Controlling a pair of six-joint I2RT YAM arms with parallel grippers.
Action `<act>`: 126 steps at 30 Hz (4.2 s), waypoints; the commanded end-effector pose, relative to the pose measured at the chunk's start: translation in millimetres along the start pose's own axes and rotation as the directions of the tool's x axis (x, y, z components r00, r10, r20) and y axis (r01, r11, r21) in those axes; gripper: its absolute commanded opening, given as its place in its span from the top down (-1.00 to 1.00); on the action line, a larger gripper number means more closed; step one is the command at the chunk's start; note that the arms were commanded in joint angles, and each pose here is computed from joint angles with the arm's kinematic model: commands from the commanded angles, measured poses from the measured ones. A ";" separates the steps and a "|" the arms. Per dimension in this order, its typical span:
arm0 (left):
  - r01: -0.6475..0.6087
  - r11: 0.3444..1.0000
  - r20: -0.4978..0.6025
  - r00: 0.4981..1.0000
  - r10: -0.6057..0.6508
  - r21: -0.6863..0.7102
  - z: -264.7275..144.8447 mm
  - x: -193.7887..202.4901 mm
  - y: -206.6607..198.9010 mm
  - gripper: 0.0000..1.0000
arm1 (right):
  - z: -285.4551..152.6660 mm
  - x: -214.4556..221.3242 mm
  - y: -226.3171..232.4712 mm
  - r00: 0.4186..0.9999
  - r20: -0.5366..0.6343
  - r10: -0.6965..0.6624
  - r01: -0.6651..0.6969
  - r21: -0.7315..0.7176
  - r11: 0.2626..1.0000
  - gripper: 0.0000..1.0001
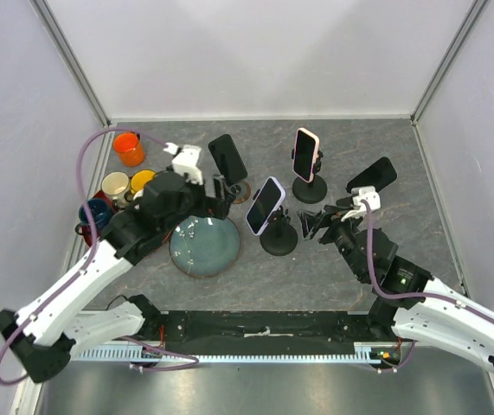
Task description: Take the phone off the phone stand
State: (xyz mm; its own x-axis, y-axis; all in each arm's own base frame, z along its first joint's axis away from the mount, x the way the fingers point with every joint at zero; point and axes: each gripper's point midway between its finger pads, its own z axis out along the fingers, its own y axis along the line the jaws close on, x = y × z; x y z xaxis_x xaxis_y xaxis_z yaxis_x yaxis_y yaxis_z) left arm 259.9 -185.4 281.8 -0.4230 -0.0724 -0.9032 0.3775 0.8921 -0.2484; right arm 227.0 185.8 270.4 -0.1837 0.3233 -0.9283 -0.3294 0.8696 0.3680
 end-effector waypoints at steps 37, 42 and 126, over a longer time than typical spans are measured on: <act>-0.386 0.822 -0.094 0.919 0.383 -0.419 101.1 23.7 -110.3 -0.92 | 7.2 100.7 -34.4 0.999 0.010 -0.046 0.047 -0.148 0.988 -0.70; -0.395 0.821 -0.104 0.916 0.388 -0.412 103.9 28.3 -111.2 -0.82 | 9.8 109.2 -33.8 0.999 -0.009 -0.049 0.047 -0.154 0.987 -0.71; -0.212 0.952 -0.043 0.977 0.208 -0.220 67.8 31.1 -117.1 0.96 | 81.6 124.8 15.9 0.998 0.042 -0.043 0.058 -0.436 0.898 1.00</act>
State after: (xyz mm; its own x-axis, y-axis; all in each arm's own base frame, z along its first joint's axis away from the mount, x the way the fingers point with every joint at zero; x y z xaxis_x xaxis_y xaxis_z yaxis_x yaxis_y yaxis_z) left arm 262.9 -313.9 238.7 -0.3983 0.2187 -0.8908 0.2279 0.9643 0.1348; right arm 273.2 278.1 158.9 -0.1127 0.2552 -0.9603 -0.7293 0.6352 0.2544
